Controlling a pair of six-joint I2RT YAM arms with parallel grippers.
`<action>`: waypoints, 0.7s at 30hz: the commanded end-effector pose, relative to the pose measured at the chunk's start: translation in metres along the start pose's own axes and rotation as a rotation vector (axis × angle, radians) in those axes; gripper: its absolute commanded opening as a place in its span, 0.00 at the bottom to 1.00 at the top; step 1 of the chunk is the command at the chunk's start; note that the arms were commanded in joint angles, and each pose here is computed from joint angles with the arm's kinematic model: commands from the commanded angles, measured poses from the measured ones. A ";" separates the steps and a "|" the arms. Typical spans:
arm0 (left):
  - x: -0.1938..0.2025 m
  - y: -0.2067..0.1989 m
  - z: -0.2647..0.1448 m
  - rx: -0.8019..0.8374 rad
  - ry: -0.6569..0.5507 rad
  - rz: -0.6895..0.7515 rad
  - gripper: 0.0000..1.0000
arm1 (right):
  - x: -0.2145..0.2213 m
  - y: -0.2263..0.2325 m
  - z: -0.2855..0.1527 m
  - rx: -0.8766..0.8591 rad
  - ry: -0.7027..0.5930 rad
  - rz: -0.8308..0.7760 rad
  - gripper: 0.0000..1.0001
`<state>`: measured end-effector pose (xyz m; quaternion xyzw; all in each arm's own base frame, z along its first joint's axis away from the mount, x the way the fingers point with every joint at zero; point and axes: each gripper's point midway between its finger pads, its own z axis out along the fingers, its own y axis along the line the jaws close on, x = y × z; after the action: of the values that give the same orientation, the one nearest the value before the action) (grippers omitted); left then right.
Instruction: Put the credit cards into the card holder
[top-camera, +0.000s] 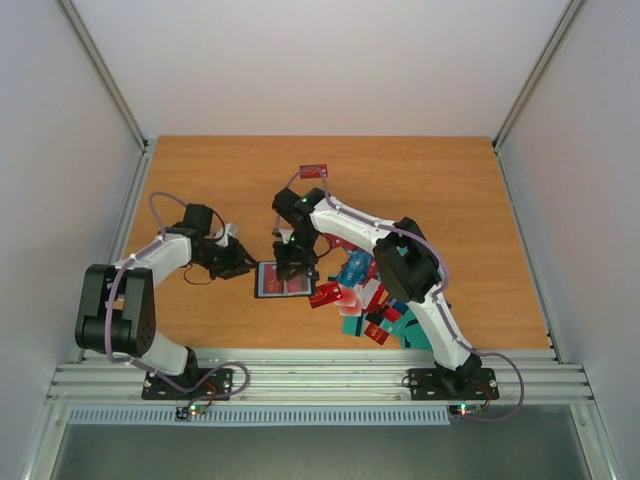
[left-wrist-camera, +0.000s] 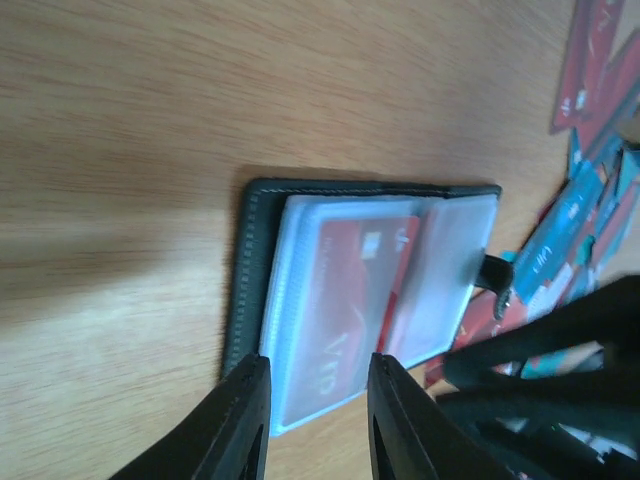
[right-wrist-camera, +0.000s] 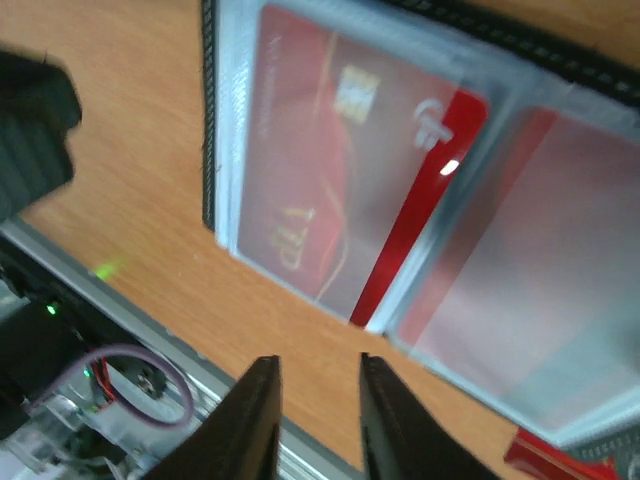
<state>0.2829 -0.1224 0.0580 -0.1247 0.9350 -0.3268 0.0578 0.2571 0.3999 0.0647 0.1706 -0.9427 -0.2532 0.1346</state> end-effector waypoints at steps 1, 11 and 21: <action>0.004 -0.019 0.011 0.116 0.034 0.035 0.30 | -0.022 -0.001 -0.002 -0.110 -0.064 0.050 0.19; 0.012 -0.016 0.028 0.077 0.078 0.042 0.30 | -0.026 -0.018 0.014 -0.124 -0.036 0.082 0.11; 0.014 -0.007 0.037 0.050 0.101 0.029 0.30 | -0.024 -0.032 0.026 -0.110 -0.008 0.108 0.07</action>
<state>0.2725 -0.1512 0.0362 -0.0996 0.9295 -0.3550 0.0124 0.2803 0.3992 0.0373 0.1203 -0.9349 -0.3036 0.1388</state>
